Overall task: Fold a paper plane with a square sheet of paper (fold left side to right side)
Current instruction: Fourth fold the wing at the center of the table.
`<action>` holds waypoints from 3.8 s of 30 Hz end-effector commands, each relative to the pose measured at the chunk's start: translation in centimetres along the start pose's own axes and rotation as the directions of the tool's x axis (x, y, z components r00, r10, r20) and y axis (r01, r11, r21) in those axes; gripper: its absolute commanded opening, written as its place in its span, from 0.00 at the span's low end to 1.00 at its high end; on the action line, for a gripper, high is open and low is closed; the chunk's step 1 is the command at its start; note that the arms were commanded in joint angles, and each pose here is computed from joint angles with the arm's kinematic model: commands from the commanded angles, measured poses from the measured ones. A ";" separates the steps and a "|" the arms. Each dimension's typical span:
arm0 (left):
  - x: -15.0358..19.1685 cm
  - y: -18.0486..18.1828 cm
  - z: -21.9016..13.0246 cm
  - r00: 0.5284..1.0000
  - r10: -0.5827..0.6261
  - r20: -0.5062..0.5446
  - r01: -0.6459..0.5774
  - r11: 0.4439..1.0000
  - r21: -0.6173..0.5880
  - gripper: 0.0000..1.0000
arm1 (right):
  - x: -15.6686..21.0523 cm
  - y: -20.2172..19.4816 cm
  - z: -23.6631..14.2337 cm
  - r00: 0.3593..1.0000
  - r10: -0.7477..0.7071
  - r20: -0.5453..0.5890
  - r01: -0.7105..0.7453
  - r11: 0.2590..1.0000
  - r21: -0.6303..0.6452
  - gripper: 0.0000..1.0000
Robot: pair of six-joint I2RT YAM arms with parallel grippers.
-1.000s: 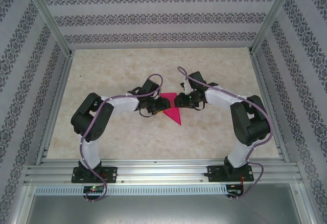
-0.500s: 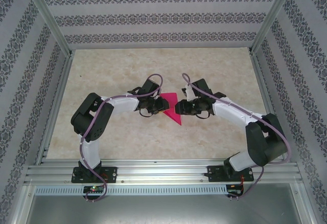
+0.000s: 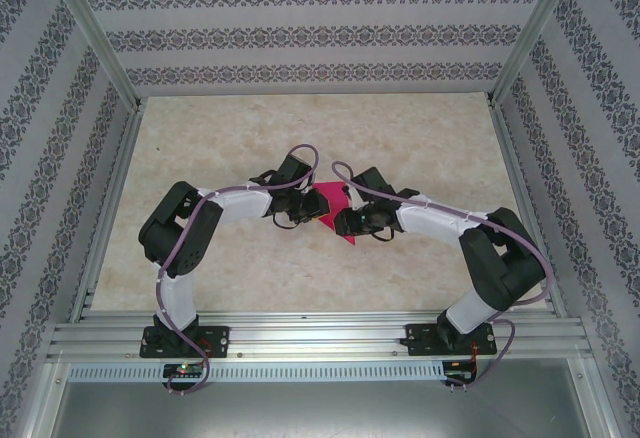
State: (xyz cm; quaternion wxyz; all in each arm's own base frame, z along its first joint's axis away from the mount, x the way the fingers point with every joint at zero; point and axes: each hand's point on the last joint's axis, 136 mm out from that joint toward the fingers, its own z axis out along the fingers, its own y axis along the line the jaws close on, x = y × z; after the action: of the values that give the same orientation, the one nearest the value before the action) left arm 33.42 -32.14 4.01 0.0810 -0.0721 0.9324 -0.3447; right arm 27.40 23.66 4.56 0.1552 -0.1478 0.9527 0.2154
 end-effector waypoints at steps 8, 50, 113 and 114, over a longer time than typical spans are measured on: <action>-0.6 -1.7 -0.5 1.000 -0.004 0.029 0.003 0.999 0.036 0.18 | -0.8 -0.2 0.9 0.996 -0.079 0.038 0.077 0.995 0.060 0.35; -0.7 -2.1 -0.2 0.984 -0.176 -0.022 0.177 0.980 0.095 0.12 | -0.1 -1.1 0.3 0.974 -0.207 0.090 0.182 0.956 0.230 0.37; -5.4 -2.7 -7.5 0.989 -0.115 0.089 0.103 0.985 0.136 0.60 | 1.4 -1.2 2.7 0.978 -0.203 0.056 0.187 0.960 0.208 0.11; -5.6 -2.5 -7.8 0.988 -0.117 0.098 0.103 0.986 0.133 0.60 | 1.3 -1.1 2.6 0.978 -0.197 0.063 0.181 0.964 0.196 0.11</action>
State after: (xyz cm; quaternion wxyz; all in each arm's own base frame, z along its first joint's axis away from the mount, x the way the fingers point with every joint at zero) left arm 37.00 -28.89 9.66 0.0904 -0.1515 0.9012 -0.3959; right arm 27.29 23.39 1.61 0.2299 -0.2186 0.9438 0.0926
